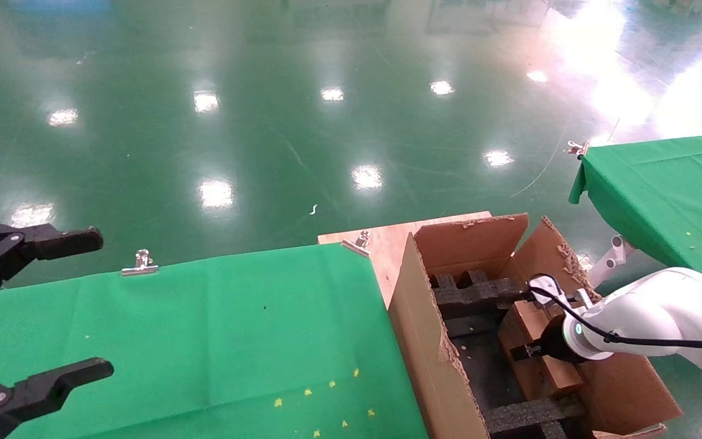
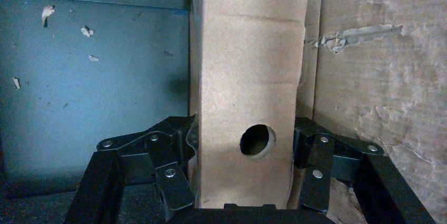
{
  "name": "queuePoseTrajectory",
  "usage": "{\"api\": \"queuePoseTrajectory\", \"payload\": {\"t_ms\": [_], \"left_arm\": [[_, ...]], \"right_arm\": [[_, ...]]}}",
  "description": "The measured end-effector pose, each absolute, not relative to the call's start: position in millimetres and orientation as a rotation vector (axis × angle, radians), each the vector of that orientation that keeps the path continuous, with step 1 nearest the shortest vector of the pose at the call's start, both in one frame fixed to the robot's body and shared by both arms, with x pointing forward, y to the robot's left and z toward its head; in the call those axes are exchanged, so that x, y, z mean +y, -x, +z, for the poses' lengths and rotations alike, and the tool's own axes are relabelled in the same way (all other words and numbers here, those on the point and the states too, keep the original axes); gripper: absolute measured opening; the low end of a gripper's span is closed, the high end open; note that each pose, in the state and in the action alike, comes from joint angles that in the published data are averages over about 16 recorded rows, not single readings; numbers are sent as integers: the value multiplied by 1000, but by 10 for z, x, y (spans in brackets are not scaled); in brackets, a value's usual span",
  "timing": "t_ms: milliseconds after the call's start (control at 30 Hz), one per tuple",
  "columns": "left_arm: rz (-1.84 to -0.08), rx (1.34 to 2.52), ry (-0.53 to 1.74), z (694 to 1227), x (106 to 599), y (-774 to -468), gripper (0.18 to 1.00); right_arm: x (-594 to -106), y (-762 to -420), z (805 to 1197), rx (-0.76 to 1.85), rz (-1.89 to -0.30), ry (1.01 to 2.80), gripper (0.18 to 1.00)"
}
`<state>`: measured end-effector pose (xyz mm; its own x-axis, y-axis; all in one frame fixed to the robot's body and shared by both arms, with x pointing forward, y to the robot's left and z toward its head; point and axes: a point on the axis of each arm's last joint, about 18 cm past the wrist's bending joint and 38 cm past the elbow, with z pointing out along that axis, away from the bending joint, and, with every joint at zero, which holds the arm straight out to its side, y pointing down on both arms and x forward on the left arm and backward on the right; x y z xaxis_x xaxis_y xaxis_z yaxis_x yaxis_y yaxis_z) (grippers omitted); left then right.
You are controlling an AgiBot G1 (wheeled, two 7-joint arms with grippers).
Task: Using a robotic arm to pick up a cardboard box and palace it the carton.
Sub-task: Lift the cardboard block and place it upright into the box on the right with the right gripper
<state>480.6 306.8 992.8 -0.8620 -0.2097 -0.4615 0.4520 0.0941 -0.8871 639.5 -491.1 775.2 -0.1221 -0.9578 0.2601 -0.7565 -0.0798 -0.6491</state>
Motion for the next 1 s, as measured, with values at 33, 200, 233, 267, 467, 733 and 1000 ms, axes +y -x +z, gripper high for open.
{"api": "queuePoseTrajectory", "payload": {"t_ms": [33,200,233,267,467,733,1000], "left_arm": [[-1819,1899,-237,9928,3068,-4806,1001],[-1819,1899,-237,9928,3068,-4806,1001],[-1819,1899,-237,9928,3068,-4806,1001],[-1819,1899,-237,9928,3068,-4806,1001],[-1819,1899,-237,9928,3068,-4806,1001],[-1819,1899,-237,9928,3068,-4806,1001],[-1819,1899,-237,9928,3068,-4806,1001]], "right_arm": [[-4910,-6398,7744,1910,-1004,1865,282],[-4906,-6403,7728,1911,-999,1868,289],[-4906,-6402,7728,1911,-998,1867,293],[-4907,-6401,7730,1911,-999,1867,298],[-4923,-6401,7756,1906,-1010,1867,339],[-4954,-6405,7821,1895,-1032,1868,450],[-4973,-6423,8015,1856,-1070,1854,607]]}}
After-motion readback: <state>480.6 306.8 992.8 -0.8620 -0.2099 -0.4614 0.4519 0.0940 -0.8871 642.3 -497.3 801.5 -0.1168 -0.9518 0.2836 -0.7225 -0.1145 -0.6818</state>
